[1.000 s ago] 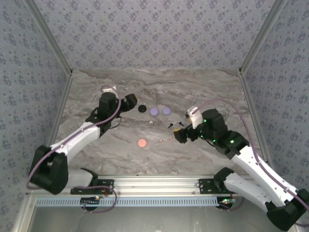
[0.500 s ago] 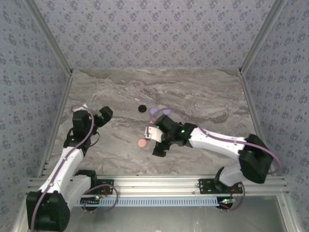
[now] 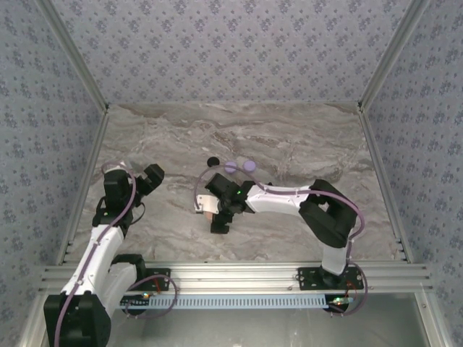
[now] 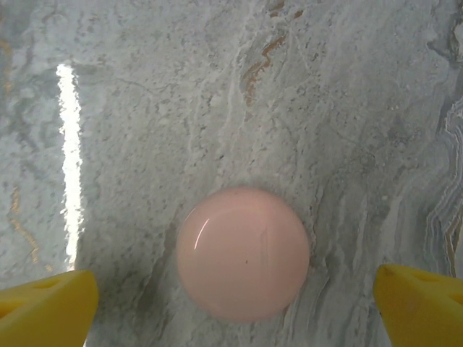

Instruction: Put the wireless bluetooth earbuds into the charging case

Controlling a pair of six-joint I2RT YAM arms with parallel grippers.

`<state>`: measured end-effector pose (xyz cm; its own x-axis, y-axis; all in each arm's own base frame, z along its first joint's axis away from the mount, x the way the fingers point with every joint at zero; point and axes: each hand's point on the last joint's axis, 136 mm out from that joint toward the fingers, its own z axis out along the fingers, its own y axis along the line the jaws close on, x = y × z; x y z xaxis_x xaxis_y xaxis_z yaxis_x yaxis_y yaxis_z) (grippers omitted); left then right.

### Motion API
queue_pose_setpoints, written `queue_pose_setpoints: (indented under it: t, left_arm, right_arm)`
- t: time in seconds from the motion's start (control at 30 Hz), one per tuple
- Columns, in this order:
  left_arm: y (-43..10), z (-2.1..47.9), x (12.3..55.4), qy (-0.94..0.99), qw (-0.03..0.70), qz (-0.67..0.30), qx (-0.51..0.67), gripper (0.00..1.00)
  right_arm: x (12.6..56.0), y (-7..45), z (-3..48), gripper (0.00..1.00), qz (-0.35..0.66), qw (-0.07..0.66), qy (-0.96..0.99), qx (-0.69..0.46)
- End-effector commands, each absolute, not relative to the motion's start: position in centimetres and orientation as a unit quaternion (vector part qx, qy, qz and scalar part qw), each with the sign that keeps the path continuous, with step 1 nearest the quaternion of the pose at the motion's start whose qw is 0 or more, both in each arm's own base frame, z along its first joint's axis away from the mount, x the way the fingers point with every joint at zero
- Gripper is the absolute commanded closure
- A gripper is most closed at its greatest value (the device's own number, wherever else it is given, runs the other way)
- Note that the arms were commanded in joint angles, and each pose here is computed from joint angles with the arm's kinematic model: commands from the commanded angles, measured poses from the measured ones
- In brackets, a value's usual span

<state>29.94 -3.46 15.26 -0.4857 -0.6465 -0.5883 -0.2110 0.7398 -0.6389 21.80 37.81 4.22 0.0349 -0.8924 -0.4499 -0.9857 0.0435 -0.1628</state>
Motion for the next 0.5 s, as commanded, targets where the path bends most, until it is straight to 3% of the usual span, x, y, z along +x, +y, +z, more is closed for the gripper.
queue_pose_setpoints:
  t: [0.0, 0.2, 0.47]
  left_arm:
    - [-3.7, 15.9, 30.1, 0.819, 0.44, -0.265, -0.257, 0.01]
    - [-3.8, 16.1, 30.1, 0.815, 0.441, -0.272, -0.258, 0.01]
    - [-3.8, 16.4, 30.2, 0.813, 0.443, -0.274, -0.26, 0.01]
  right_arm:
    - [22.5, 38.5, 3.7, 0.04, 0.091, 0.215, 0.69, -0.685]
    - [22.9, 38.3, 2.1, 0.18, 0.081, 0.193, 0.704, -0.678]
    - [23.1, 37.1, 1.5, 0.3, 0.079, 0.17, 0.717, -0.671]
